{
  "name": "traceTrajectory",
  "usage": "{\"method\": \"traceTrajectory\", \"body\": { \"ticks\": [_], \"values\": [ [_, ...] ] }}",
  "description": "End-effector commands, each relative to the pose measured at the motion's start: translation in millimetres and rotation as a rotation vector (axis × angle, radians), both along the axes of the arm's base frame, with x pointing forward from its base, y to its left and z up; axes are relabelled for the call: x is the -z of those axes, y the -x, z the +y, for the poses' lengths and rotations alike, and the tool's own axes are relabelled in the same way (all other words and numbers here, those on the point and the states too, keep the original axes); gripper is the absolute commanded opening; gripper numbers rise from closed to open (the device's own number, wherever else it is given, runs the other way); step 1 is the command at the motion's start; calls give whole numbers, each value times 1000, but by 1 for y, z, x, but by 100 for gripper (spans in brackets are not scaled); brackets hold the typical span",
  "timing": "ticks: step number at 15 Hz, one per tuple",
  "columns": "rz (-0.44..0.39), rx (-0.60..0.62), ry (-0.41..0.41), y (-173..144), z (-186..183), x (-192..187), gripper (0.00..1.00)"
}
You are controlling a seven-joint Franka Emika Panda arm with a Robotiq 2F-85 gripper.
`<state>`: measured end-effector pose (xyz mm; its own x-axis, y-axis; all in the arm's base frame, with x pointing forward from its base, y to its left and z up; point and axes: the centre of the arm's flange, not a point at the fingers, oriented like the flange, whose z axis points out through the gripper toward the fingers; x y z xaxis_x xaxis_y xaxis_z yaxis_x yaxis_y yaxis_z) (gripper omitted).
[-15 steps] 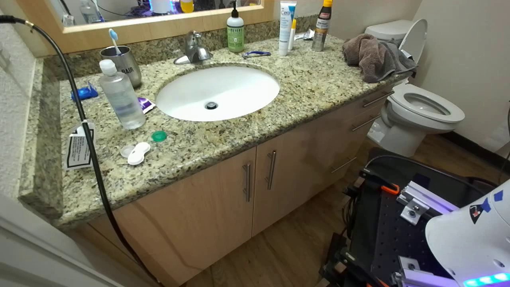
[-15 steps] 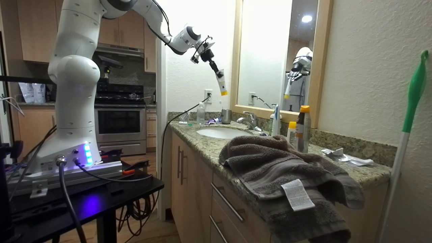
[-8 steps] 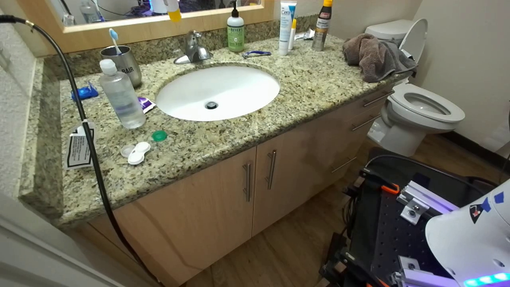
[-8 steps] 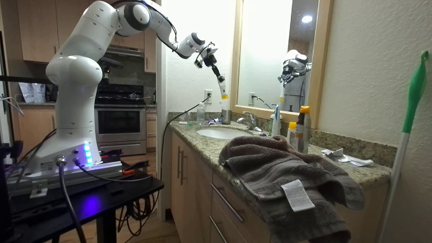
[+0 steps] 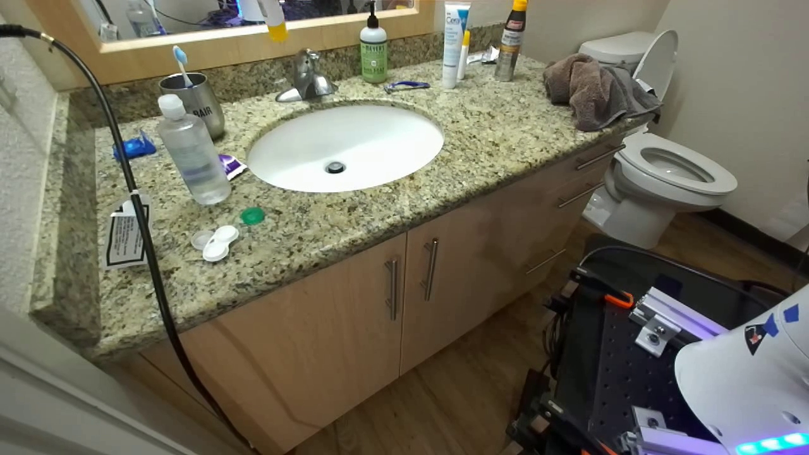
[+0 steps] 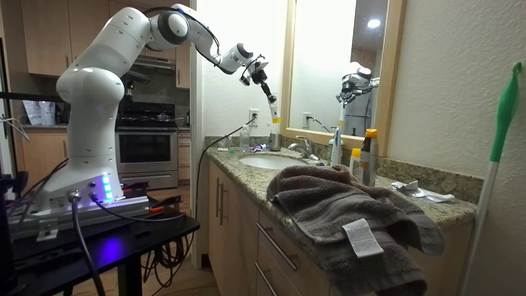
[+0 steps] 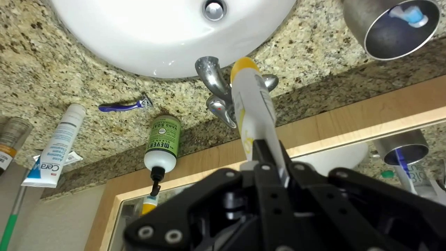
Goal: Pick the white tube with a yellow lid and put in next to the faucet
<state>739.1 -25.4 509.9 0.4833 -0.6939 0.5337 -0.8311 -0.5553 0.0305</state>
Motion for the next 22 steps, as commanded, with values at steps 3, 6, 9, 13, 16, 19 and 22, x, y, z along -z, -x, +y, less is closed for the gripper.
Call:
{"method": "traceTrajectory", "body": {
  "ticks": [3, 6, 9, 13, 16, 19, 22],
  "values": [
    [5, 42, -92, -53, 0, 29, 1],
    [-32, 78, -120, -77, -2, 34, 1],
    [-86, 137, -137, -95, -11, 33, 1],
    [-102, 236, -154, -109, -30, 44, 1],
    [-94, 231, -139, -64, -30, 62, 4],
    [-98, 242, -140, -65, -31, 64, 1],
    [-73, 279, -138, -83, -27, 80, 1]
  ]
}}
